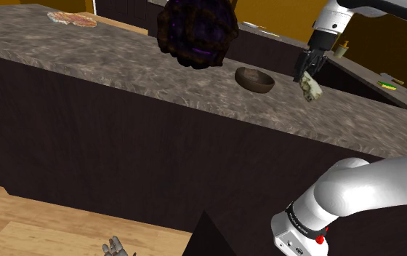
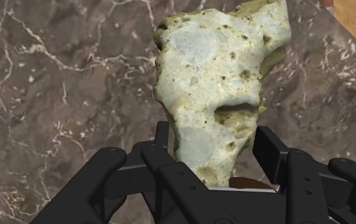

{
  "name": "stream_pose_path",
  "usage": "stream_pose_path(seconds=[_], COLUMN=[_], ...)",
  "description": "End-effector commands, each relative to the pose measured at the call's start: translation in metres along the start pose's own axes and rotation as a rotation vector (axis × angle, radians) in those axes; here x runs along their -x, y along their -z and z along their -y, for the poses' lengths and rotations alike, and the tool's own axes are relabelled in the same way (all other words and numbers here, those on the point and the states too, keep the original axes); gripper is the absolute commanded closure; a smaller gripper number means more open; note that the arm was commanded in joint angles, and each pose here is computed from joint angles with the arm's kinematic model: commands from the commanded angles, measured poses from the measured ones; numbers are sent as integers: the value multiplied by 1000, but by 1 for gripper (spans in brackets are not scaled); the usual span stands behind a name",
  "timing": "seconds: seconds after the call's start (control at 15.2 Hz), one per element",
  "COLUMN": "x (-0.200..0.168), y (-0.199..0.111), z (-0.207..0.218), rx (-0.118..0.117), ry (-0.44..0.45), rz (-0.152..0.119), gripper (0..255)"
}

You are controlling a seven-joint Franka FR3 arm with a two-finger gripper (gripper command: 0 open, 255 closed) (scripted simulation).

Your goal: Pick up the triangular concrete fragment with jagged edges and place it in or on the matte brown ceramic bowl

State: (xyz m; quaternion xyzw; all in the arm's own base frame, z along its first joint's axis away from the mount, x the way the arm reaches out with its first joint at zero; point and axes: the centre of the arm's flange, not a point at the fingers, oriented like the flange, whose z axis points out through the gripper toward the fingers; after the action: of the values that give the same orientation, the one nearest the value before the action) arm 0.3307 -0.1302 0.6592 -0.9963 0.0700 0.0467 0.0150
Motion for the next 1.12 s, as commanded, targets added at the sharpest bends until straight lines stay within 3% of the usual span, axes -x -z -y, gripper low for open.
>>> stream_pose_path(seconds=[0.0,0.13,1.06], x=[2,2,-174], y=[10,20,31], z=[-1,-1,54], rx=[0,0,0], ry=[0,0,0], rz=[0,0,0], gripper=[255,255,255])
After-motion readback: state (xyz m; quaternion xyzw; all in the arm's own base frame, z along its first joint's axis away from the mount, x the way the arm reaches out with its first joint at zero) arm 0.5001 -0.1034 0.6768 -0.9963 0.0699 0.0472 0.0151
